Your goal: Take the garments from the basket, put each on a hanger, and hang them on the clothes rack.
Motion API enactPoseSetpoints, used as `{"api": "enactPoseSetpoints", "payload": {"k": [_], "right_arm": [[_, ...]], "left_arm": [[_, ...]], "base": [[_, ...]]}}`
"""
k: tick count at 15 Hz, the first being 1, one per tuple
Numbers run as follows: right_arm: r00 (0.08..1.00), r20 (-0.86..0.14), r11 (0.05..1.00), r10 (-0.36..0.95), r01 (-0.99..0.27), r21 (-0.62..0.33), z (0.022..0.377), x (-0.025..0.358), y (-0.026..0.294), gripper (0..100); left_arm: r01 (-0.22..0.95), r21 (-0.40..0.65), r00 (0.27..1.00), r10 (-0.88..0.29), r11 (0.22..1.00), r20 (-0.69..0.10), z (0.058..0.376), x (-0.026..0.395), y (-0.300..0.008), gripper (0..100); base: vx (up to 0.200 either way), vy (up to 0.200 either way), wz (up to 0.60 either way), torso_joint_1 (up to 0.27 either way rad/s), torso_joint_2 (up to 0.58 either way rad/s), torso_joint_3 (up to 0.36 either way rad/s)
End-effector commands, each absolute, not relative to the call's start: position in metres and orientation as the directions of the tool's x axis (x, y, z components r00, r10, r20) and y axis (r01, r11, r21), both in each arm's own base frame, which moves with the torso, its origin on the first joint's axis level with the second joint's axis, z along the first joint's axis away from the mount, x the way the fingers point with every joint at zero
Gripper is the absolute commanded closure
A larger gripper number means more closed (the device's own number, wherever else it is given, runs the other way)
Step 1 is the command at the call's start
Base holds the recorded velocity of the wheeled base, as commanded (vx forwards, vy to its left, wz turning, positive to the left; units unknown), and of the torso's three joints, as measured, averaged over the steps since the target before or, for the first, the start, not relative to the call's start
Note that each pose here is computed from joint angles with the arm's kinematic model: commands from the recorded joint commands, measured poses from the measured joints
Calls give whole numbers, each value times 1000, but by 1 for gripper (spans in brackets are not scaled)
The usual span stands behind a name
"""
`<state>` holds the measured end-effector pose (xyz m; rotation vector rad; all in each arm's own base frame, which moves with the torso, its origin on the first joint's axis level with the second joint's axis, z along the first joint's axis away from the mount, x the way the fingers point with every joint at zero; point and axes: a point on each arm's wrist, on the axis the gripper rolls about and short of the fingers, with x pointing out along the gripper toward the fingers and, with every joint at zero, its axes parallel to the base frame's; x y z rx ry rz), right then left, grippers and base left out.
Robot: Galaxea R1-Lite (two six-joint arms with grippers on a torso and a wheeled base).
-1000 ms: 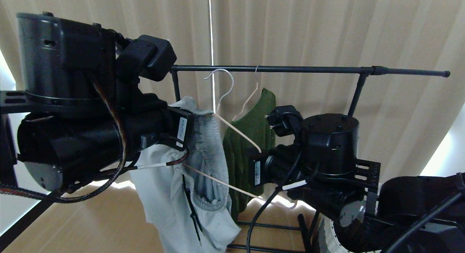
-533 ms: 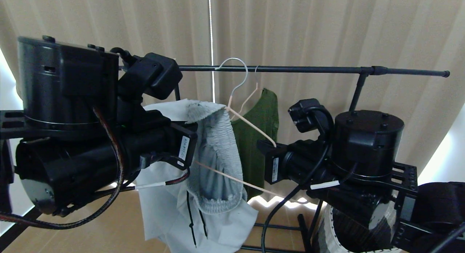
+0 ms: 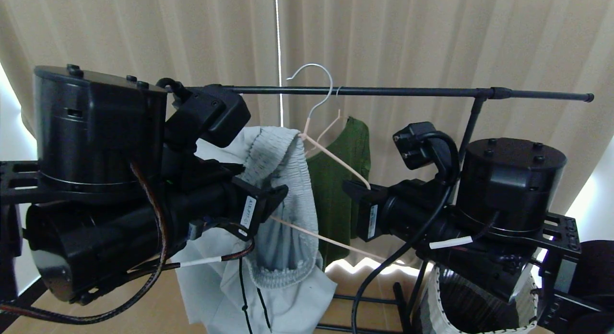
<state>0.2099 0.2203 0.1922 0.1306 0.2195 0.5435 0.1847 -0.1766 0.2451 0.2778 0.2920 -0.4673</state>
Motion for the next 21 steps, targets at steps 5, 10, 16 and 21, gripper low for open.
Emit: {"api": "enactPoseSetpoints", "payload": {"k": [5,10,16,21], "right_arm": [[867,-145,876,477,-455,161,201,218,203,100],[900,-154,913,408,-406,48,201,223,147,100],[899,-172,914,402,-406,17,195,207,113,100],[894,-181,908,410,-418,-7,194,206,110,100]], "left_arm": [[534,172,828,-471,828,-303,254,166,-160,0],[521,228,842,-453,822,-293,250,150,-132,0],[442,372,897,-403,816,-181,240,163,-121,0],[488,405,871,-463,773,-163,240,170,-120,0]], "base": [[0,0,0,0,0,0],[0,0,0,0,0,0],[0,0,0,0,0,0],[0,0,0,0,0,0]]}}
